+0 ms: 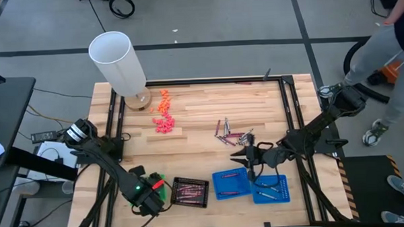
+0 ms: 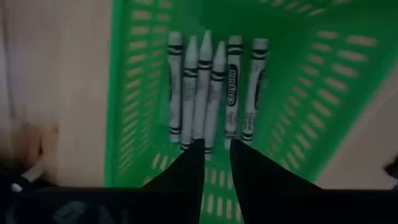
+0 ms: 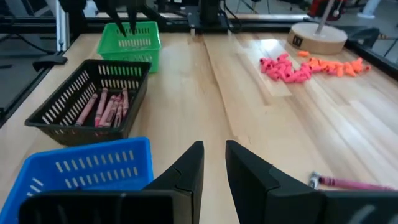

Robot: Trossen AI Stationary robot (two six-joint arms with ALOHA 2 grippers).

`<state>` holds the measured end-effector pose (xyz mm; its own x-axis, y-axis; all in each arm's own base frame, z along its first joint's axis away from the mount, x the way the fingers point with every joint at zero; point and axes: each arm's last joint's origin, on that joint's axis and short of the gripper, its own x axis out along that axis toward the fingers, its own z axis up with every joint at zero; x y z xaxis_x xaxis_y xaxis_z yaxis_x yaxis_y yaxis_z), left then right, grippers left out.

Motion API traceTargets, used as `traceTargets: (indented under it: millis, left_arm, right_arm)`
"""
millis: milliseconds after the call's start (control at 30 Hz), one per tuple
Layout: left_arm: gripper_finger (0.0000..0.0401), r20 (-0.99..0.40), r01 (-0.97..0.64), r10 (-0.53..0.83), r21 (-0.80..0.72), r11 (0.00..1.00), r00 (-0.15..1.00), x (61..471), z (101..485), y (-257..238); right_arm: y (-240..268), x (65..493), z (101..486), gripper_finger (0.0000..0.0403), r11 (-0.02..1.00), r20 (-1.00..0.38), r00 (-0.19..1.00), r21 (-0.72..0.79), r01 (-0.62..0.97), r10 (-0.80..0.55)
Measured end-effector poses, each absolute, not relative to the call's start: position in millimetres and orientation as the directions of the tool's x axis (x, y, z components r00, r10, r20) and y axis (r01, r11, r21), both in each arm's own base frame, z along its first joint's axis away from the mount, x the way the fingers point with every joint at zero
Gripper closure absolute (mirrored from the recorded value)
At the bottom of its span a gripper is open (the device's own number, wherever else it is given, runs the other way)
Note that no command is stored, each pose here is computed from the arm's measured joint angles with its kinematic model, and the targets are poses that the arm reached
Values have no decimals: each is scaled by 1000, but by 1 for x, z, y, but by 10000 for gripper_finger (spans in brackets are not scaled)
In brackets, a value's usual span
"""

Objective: Sort crayons
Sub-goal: Put the white crayon into the green bin, then put the black crayon into the right blue bin

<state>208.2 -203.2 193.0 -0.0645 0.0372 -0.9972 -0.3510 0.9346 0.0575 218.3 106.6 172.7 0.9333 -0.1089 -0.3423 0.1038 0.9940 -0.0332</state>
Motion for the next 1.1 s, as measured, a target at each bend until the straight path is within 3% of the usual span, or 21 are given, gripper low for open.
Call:
traceTargets:
  millis: [233,567,833,1000,1100]
  left_arm:
    - [282,-998,-301,50,59,952,-38,214,196,-200]
    - [278,-994,-139,62,49,989,94,248,220,-183]
    - [278,-924,-73,301,292,954,235,268,222,-154]
    - [278,-754,-125,550,545,829,358,280,224,-133]
    - [278,-684,-128,607,615,778,405,290,219,-122]
  right_arm:
    - [98,223,173,325,991,-347,928,-35,128,-132]
    - [94,219,163,325,986,-428,889,-47,158,-163]
    - [88,217,159,325,974,-466,857,-52,221,-219]
    - [64,221,152,329,938,-530,789,-34,346,-310]
    - [49,222,148,330,920,-575,752,-4,392,-323]
